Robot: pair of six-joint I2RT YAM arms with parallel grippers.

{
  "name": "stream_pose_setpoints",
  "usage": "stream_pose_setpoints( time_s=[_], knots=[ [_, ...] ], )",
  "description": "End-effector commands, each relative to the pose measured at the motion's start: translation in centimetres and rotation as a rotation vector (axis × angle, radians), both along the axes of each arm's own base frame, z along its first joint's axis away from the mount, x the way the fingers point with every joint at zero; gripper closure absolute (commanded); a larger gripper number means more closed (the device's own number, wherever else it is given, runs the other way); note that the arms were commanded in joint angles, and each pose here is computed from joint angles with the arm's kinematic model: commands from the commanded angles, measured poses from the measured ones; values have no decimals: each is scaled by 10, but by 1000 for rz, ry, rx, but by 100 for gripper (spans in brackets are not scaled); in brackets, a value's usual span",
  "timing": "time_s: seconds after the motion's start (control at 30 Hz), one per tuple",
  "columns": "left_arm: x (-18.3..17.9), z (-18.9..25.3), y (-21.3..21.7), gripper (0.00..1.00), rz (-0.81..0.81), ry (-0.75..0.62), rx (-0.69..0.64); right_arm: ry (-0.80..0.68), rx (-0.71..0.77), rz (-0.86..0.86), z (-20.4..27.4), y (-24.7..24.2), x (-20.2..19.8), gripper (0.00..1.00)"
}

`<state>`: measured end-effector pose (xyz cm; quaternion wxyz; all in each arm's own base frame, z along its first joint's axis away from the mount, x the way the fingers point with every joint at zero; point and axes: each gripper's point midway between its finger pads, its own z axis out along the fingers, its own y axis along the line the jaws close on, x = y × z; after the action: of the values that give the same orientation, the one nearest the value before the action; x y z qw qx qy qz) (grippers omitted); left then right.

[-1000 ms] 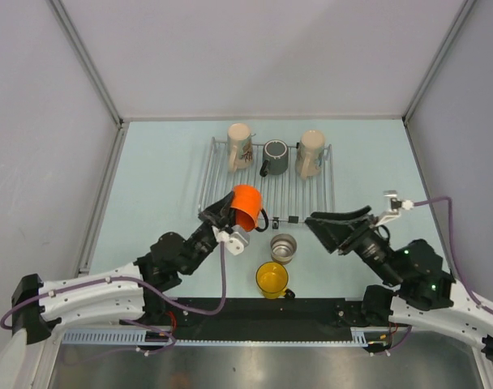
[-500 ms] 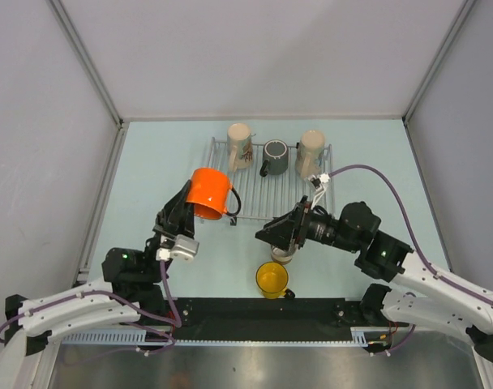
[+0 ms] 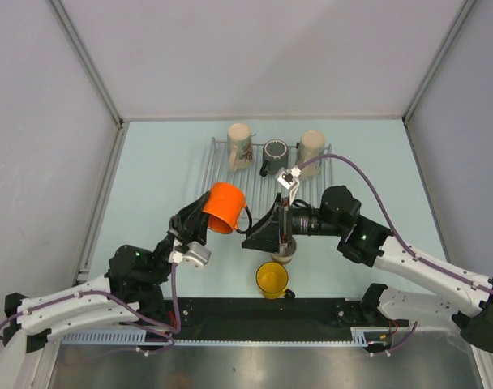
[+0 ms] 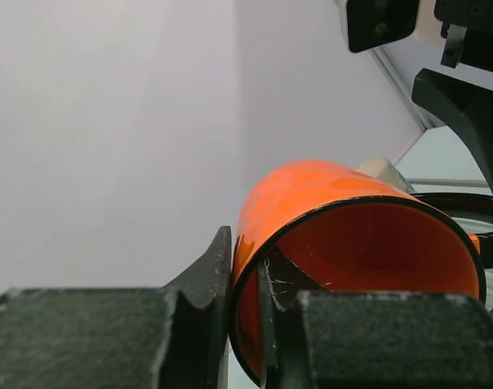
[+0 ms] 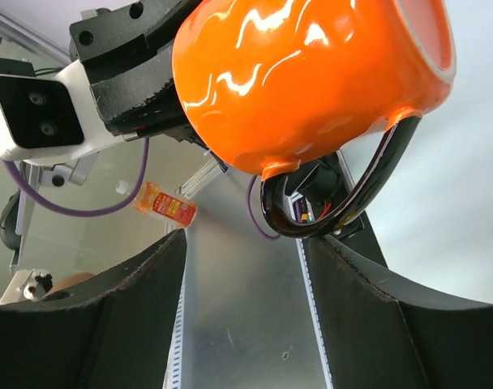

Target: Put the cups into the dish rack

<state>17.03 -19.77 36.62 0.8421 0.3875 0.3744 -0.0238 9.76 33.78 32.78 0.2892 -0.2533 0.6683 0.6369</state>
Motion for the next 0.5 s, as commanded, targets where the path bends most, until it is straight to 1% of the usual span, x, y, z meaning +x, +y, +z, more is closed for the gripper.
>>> stream_pose_setpoints(
  time_s=[0.0,0.1,0.17,0.27,0.43,0.47],
  knots=[
    [-14,49,11,100,-66,-35,-150,-101,122,67,40,4,-8,33],
    [-15,54,14,100,-72,-16,-167,-87,118,69,31,5,-3,33],
    [-16,52,12,100,-89,5,-162,-78,137,82,28,5,-1,33],
    [-18,59,15,100,-109,22,-188,-67,160,85,27,7,8,33],
    [-21,63,17,100,-129,43,-206,-71,247,116,35,13,15,34],
    [-21,64,17,99,-130,43,-208,-48,256,121,34,14,15,37]
  ],
)
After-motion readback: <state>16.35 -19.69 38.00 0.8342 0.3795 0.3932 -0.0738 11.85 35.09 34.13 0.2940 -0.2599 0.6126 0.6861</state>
